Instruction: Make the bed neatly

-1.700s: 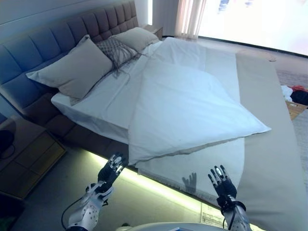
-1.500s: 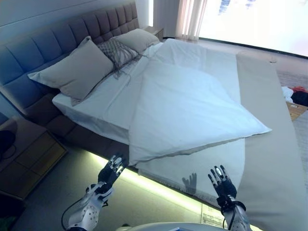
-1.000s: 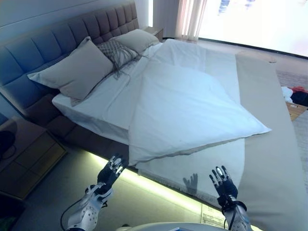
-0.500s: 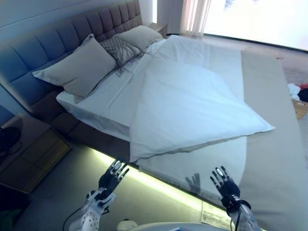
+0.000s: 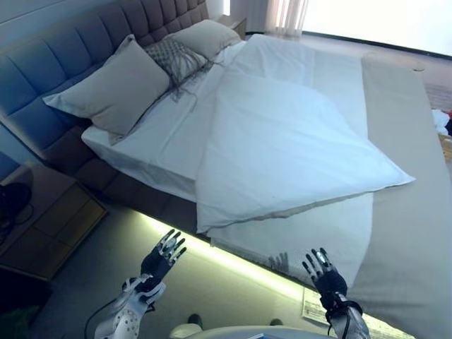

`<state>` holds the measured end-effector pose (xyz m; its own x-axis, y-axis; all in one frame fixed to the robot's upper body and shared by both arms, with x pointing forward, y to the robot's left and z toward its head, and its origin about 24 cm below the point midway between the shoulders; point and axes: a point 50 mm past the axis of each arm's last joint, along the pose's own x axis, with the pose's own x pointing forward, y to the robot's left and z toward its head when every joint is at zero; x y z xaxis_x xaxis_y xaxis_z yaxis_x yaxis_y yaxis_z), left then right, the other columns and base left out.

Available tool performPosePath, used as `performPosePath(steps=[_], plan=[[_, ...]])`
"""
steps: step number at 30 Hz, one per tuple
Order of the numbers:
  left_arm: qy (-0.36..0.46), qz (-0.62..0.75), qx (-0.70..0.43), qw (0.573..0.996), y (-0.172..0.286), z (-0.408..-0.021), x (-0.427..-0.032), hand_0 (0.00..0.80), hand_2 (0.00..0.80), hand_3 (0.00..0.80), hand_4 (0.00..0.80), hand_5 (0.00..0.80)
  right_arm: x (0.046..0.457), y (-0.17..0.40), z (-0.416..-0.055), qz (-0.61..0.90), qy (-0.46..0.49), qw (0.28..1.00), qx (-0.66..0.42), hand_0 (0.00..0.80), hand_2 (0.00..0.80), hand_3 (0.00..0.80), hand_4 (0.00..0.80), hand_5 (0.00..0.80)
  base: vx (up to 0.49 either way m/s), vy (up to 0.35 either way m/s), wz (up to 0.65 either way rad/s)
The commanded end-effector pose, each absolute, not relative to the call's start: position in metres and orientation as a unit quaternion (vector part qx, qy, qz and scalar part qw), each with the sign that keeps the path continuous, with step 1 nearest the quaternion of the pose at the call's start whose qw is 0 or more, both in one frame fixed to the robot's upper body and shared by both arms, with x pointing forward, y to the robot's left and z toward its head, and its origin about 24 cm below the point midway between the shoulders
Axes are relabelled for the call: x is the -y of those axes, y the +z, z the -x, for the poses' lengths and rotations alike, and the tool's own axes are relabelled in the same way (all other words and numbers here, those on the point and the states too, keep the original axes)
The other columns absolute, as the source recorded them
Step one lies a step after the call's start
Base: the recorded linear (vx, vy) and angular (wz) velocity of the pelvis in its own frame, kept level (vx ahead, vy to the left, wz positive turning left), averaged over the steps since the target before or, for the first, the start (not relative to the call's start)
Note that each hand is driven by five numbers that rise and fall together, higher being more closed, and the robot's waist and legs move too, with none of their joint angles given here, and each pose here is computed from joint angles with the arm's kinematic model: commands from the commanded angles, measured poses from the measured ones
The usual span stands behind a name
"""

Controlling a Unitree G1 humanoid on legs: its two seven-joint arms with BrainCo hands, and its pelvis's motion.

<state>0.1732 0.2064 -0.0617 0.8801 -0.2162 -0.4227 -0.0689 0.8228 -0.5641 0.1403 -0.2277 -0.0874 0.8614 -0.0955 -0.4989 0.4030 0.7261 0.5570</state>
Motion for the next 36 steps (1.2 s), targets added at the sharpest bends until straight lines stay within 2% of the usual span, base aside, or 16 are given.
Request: performPosePath(steps=[1, 6, 10, 19, 23, 29, 33, 36], plan=[[-0.035, 0.303, -0.2, 0.931, -0.048, -0.192, -0.214, 0.0, 0.0, 0.0, 0.0, 0.0, 0.228, -0.07, -0.162, -0.347, -0.127, 0.915, -0.162, 0.0, 0.0, 0.0, 0.0, 0.0, -0.005, 0.198, 0.03], [-0.047, 0.282, -0.214, 0.934, -0.053, -0.193, -0.213, 0.0, 0.0, 0.0, 0.0, 0.0, 0.233, -0.067, -0.158, -0.367, -0.147, 0.908, -0.136, 0.0, 0.0, 0.0, 0.0, 0.0, 0.002, 0.238, 0.09], [-0.049, 0.278, -0.2, 0.938, -0.042, -0.197, -0.224, 0.0, 0.0, 0.0, 0.0, 0.0, 0.234, -0.071, -0.151, -0.371, -0.146, 0.906, -0.141, 0.0, 0.0, 0.0, 0.0, 0.0, 0.123, -0.021, 0.11], [-0.032, 0.271, -0.201, 0.941, -0.038, -0.204, -0.227, 0.0, 0.0, 0.0, 0.0, 0.0, 0.228, -0.067, -0.179, -0.38, -0.136, 0.905, -0.138, 0.0, 0.0, 0.0, 0.0, 0.0, 0.28, -0.304, 0.0], [-0.008, 0.27, -0.21, 0.939, -0.042, -0.194, -0.235, 0.0, 0.0, 0.0, 0.0, 0.0, 0.216, -0.072, -0.172, -0.376, -0.113, 0.906, -0.16, 0.0, 0.0, 0.0, 0.0, 0.0, 0.254, -0.323, 0.12], [0.005, 0.309, -0.227, 0.924, -0.055, -0.165, -0.241, 0.0, 0.0, 0.0, 0.0, 0.0, 0.222, -0.07, -0.162, -0.362, -0.1, 0.908, -0.186, 0.0, 0.0, 0.0, 0.0, 0.0, 0.219, -0.342, 0.02], [-0.004, 0.311, -0.227, 0.923, -0.058, -0.163, -0.235, 0.0, 0.0, 0.0, 0.0, 0.0, 0.225, -0.07, -0.162, -0.357, -0.095, 0.91, -0.19, 0.0, 0.0, 0.0, 0.0, 0.0, 0.125, -0.263, -0.03], [-0.029, 0.347, -0.218, 0.912, -0.058, -0.172, -0.215, 0.0, 0.0, 0.0, 0.0, 0.0, 0.236, -0.069, -0.169, -0.334, -0.104, 0.918, -0.188, 0.0, 0.0, 0.0, 0.0, 0.0, 0.116, -0.391, 0.11]])
